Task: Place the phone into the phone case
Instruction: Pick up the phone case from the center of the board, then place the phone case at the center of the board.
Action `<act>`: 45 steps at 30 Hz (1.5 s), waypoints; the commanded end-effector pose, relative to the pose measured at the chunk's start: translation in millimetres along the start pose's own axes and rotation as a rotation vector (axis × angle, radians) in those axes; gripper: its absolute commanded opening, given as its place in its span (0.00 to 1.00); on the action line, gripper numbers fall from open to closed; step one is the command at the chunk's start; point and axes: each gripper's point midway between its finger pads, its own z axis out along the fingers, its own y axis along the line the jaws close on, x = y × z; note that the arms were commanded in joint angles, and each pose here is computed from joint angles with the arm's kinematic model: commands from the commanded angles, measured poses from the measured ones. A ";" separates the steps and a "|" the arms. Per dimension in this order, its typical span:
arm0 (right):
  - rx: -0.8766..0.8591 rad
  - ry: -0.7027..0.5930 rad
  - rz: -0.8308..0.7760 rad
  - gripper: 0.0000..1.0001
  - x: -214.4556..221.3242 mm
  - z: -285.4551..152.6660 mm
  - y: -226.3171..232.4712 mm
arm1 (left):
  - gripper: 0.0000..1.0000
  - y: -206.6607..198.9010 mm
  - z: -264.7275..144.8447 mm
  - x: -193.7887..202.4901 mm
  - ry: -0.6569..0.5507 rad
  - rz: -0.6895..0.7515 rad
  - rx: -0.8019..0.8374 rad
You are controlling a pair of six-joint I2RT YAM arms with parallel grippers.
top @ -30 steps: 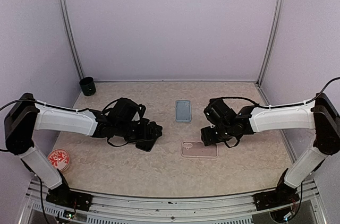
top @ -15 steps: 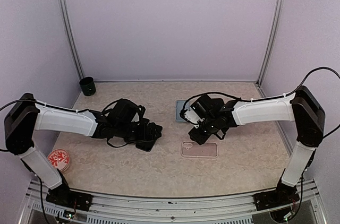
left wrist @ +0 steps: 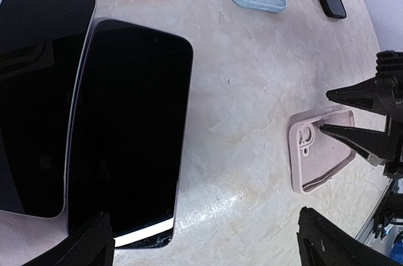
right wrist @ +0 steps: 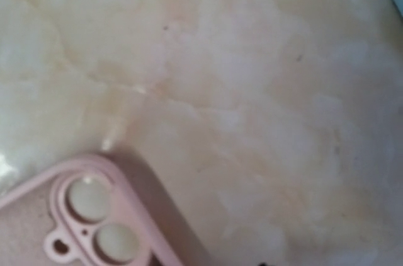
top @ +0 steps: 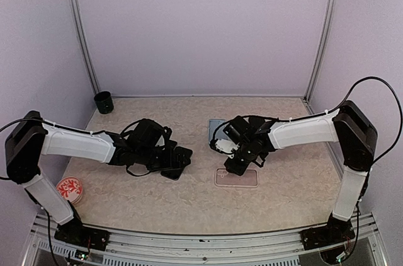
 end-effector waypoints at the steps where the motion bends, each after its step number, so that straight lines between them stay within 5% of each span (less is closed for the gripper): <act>1: -0.038 0.015 0.009 0.38 1.5 3.1 -2.5 | 0.99 -1.9 -3.4 -4.1 -0.020 -0.003 0.019; 9: -0.050 0.049 0.024 0.33 15.0 10.6 -1.5 | 0.99 -2.3 -2.1 -3.9 -0.017 -0.001 0.021; 17: -0.122 0.048 0.057 0.00 15.9 13.6 4.3 | 0.99 -2.1 -0.6 -3.5 -0.015 -0.001 0.020; 30: 0.044 -0.005 0.279 0.00 -1.1 -16.5 -32.9 | 0.99 -23.1 -13.0 -14.3 -0.048 0.019 0.074; 45: -0.171 -0.171 0.735 0.00 -28.8 -39.1 -24.3 | 0.99 -41.9 -19.2 -18.0 -0.064 0.050 0.109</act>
